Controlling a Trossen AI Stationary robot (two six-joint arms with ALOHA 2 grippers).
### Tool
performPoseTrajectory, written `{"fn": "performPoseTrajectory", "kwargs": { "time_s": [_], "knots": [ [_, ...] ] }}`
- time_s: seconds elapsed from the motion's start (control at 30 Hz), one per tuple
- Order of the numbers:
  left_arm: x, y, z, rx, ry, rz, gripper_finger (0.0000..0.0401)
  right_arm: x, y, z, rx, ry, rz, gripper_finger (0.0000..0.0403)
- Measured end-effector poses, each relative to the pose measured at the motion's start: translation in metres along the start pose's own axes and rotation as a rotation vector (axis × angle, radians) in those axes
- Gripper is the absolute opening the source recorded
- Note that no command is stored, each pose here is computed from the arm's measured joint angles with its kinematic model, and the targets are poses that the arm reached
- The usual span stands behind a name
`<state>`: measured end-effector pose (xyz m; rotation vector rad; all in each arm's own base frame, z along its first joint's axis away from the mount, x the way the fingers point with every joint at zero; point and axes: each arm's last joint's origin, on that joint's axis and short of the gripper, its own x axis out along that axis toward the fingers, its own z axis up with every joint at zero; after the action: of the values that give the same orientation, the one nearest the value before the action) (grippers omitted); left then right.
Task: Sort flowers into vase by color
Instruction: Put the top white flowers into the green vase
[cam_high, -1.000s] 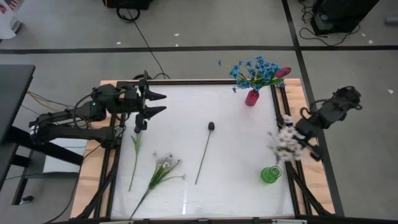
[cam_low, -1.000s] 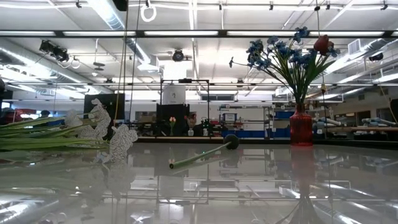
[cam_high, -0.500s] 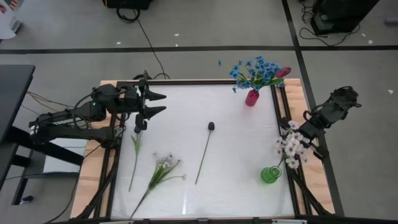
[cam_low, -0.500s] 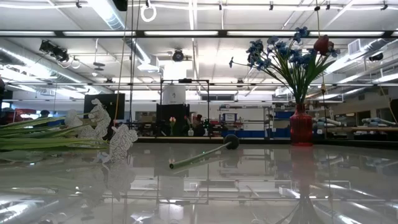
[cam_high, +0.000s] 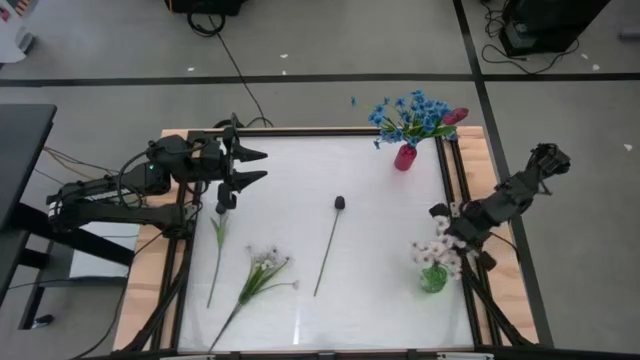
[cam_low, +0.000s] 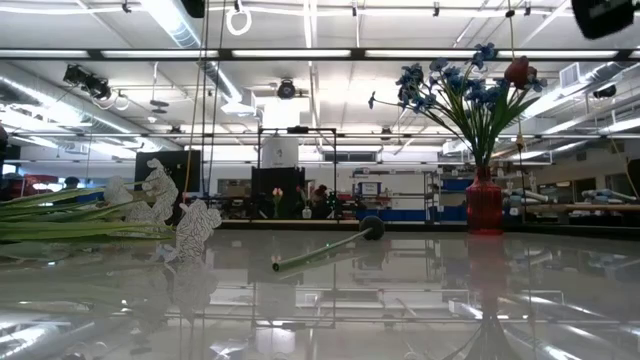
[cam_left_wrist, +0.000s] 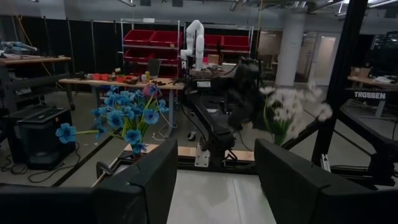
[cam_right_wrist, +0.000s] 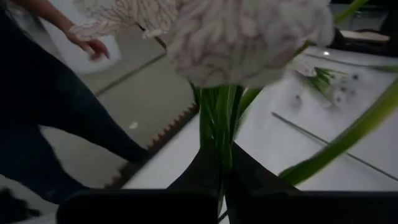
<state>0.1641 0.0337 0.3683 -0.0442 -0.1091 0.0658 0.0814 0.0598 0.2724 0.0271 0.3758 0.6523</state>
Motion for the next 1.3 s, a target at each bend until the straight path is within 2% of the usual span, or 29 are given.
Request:
{"fn": "performPoseTrajectory", "kwargs": {
  "time_s": [0.17, 0.27, 0.7, 1.0, 1.3],
  "knots": [
    [0.000, 0.000, 0.000, 0.000, 0.000, 0.000, 0.0218, 0.016, -0.005, -0.022, -0.055, -0.006, -0.045, 0.0010],
    [0.000, 0.000, 0.000, 0.000, 0.000, 0.000, 0.0218, 0.020, -0.006, -0.030, -0.058, 0.002, -0.033, 0.0010],
    [0.000, 0.000, 0.000, 0.000, 0.000, 0.000, 0.0218, 0.012, -0.001, -0.027, -0.066, 0.045, 0.024, 0.0012],
    [0.000, 0.000, 0.000, 0.000, 0.000, 0.000, 0.0218, 0.001, -0.001, -0.025, -0.017, -0.025, -0.009, 0.0082],
    [0.000, 0.000, 0.000, 0.000, 0.000, 0.000, 0.0218, -0.023, -0.007, -0.031, 0.209, -0.125, -0.172, 0.0163]
  ]
}}
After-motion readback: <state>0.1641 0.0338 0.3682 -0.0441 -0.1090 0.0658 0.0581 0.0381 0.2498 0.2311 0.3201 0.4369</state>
